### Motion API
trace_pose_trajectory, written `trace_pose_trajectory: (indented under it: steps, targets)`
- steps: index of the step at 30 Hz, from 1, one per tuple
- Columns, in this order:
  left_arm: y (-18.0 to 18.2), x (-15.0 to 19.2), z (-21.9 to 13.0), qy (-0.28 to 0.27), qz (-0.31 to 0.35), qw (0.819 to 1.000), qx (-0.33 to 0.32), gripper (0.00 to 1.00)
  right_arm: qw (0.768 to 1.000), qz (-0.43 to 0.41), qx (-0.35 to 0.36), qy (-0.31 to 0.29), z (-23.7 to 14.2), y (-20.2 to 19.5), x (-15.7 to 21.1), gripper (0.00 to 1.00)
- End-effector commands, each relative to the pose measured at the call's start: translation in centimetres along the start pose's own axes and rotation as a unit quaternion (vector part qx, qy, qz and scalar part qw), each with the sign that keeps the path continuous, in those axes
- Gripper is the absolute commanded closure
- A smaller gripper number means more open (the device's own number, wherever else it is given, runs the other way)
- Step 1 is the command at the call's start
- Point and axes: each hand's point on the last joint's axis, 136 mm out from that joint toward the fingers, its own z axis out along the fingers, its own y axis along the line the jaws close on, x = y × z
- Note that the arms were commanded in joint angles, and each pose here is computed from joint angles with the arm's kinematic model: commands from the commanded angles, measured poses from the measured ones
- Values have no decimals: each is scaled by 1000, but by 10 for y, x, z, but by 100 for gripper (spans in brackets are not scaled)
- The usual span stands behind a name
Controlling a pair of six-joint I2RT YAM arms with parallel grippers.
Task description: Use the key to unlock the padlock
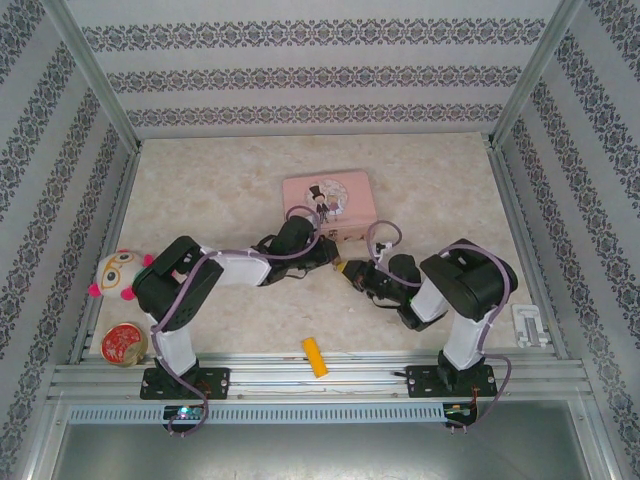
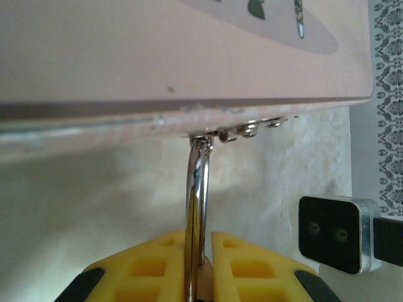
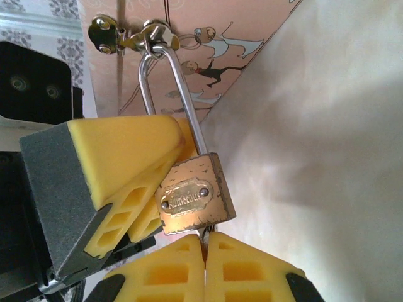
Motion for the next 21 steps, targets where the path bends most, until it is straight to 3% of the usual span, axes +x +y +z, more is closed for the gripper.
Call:
trace_pose_trajectory:
  steps: [1,7,15,21]
  targets:
    - [-25,23,-14,20,-4,999,34,84,999,-6,-1,-33,-5,5,-1,100]
    - [-16,26,-24,7,-11,1000,24,48,999,-10,27,-36,-6,-7,10,100]
    - [-17,3,-48,-38,6,999,4,19,998,-10,32,-48,0,-10,6,100]
    - [-12,-19,-75,-76,27,996,-26,1,998,-29,36,-45,0,-6,8,82]
